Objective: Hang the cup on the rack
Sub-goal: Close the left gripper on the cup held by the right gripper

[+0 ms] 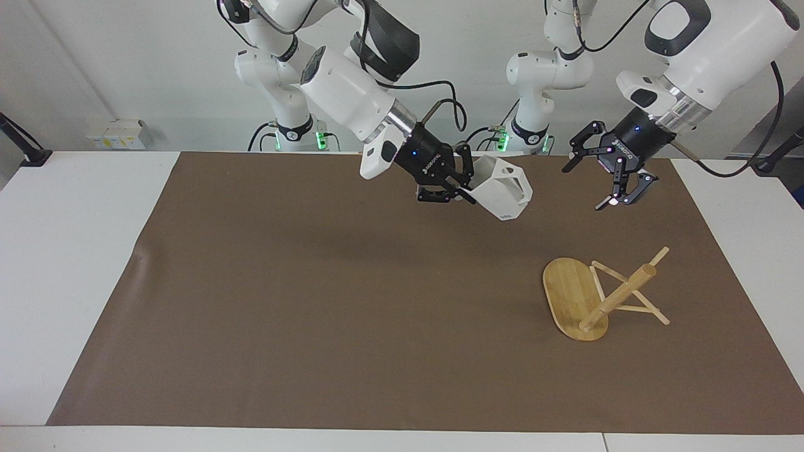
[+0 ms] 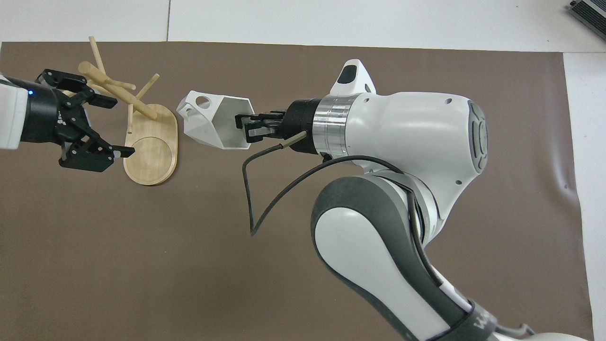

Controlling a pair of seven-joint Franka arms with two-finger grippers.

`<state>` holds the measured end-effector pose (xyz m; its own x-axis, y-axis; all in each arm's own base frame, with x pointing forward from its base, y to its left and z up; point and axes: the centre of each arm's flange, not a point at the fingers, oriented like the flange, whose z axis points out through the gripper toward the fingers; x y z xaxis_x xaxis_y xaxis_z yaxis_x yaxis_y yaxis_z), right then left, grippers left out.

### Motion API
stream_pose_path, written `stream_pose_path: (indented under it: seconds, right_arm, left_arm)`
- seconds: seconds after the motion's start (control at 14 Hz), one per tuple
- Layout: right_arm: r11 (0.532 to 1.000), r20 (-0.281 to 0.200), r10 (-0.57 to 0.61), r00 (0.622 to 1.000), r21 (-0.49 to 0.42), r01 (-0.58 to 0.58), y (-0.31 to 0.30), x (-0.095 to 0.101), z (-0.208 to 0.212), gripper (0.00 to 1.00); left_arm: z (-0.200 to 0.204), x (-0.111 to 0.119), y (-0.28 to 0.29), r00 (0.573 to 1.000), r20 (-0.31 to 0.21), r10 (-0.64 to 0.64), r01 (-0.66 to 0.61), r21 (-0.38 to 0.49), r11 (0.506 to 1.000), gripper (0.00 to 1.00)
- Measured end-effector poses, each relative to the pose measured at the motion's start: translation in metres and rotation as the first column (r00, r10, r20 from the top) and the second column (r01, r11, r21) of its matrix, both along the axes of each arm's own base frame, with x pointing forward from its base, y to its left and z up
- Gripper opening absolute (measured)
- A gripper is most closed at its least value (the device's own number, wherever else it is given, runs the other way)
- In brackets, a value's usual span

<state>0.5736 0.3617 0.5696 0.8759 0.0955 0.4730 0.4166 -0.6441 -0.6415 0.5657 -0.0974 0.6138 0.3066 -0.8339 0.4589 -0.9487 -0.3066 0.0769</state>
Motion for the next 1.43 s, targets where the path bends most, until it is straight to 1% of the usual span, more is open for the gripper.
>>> stream_pose_path:
  seconds: [0.21,0.36,0.5,0.71,0.93,1.21,1.43]
  right_arm:
    - [1.0,0.021,0.021,1.0,-0.013,-0.021,0.007,-0.003,0.003,0.08]
    - [0.999,0.027,0.032,0.999,-0.023,-0.031,0.01,-0.004,0.002,0.08]
    - [0.999,0.03,0.04,0.999,-0.024,-0.039,0.013,-0.006,0.002,0.08]
    - [0.998,0.032,0.052,0.998,-0.019,-0.051,0.02,-0.011,0.004,0.08]
    - [0.999,0.031,0.047,0.998,-0.018,-0.047,0.017,-0.009,0.004,0.08]
    - [0.999,0.029,0.035,0.999,-0.018,-0.035,0.011,-0.004,0.003,0.08]
    - [0.999,0.029,0.031,0.999,-0.017,-0.03,0.008,-0.002,0.003,0.08]
  left_arm:
    - [-0.017,0.001,0.0,0.989,0.048,-0.137,0.139,-0.043,0.989,1.0]
    - [-0.032,0.006,0.0,0.976,0.074,-0.202,0.209,-0.098,0.973,1.0]
    - [-0.052,0.014,-0.002,0.967,0.082,-0.243,0.252,-0.144,0.957,1.0]
    - [-0.065,0.017,-0.011,0.964,0.079,-0.253,0.264,-0.208,0.942,1.0]
    - [-0.069,0.015,-0.02,0.96,0.098,-0.261,0.278,-0.278,0.919,1.0]
    - [-0.071,0.012,-0.035,0.947,0.124,-0.295,0.32,-0.307,0.896,1.0]
    - [-0.068,0.013,-0.036,0.947,0.14,-0.289,0.32,-0.337,0.886,1.0]
